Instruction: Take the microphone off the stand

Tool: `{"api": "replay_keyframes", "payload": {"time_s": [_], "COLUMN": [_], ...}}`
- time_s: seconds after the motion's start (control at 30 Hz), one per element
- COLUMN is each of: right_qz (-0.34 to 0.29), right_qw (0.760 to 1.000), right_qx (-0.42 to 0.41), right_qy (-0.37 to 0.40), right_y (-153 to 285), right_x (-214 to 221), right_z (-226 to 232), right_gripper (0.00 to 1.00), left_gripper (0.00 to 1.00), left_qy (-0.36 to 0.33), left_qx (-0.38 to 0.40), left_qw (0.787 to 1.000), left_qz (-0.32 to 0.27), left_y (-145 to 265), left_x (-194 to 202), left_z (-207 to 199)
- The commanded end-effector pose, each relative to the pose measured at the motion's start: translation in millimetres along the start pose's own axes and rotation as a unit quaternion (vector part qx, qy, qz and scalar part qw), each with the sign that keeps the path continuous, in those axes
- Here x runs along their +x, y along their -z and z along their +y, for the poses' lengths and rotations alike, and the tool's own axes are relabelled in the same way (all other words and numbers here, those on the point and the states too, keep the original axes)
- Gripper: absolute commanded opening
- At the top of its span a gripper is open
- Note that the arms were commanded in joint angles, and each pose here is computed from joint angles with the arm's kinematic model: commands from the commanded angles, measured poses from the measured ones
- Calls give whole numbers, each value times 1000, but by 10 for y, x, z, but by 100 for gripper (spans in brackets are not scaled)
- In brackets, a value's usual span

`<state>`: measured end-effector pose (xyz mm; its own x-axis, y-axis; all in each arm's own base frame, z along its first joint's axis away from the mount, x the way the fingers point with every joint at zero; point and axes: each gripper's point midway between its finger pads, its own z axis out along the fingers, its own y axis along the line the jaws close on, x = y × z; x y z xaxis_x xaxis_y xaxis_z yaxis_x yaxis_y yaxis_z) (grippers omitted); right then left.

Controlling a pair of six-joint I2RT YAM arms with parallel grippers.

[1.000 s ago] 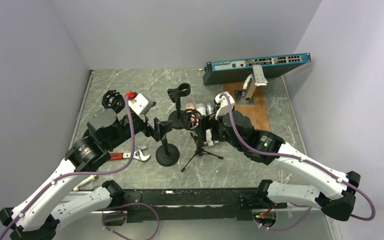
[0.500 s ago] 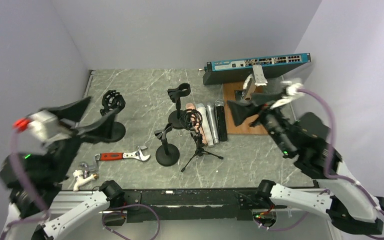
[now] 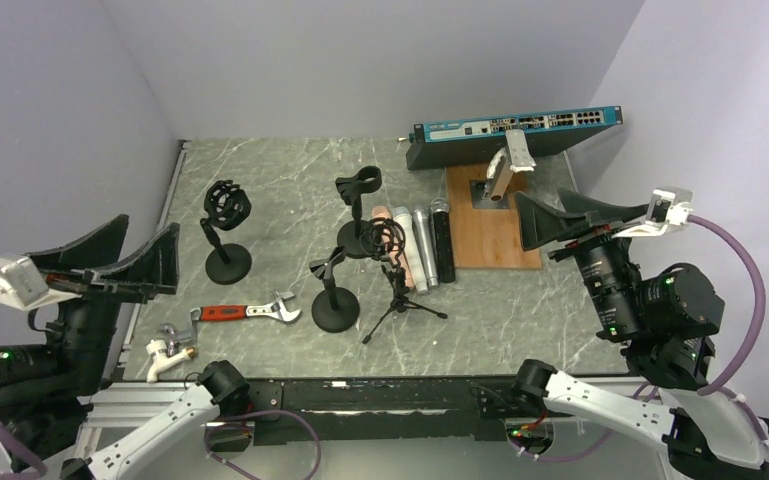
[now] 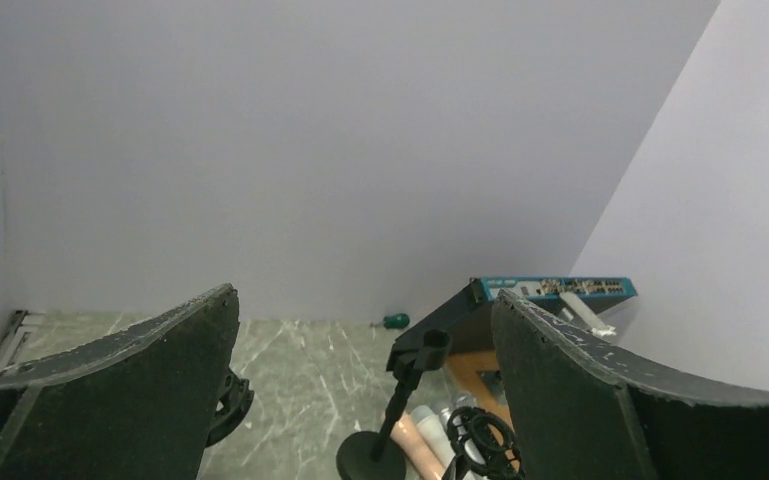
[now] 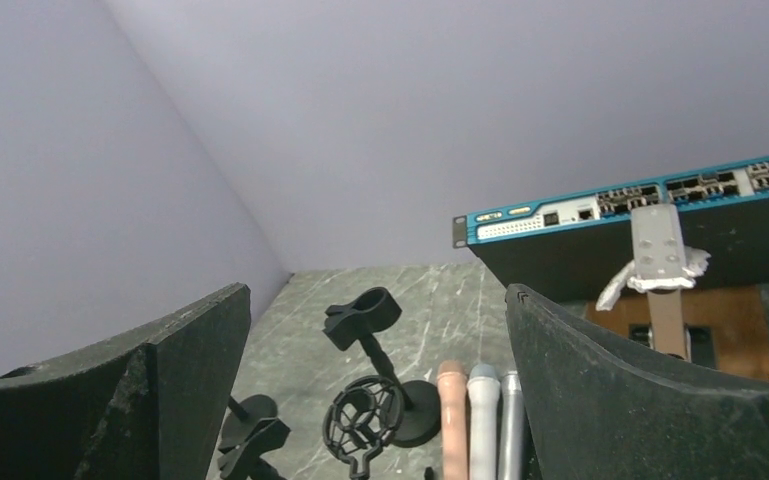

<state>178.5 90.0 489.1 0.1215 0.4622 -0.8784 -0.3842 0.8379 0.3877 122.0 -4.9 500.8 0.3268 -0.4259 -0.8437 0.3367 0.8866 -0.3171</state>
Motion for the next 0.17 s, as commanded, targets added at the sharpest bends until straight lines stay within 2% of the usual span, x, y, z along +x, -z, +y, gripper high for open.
{"api": "replay_keyframes", "payload": {"time_s": [0.0, 0.13], "right_qz": [-20, -13], "right_qw": [1000, 998], "right_qx": [21, 61], "right_qy": [-8, 17], "right_y": [12, -3], "right_x": [-85, -66], "right_z": [-85, -218], "right_gripper": [100, 100], "left_gripper": [99, 99], "left_qy": [-2, -8], "left_qx": [-12, 2], "left_qw": [999, 999], "left_qz": [31, 50], "left_y": [-89, -158], "left_x": [116, 209], "left_z": [-17, -108]}}
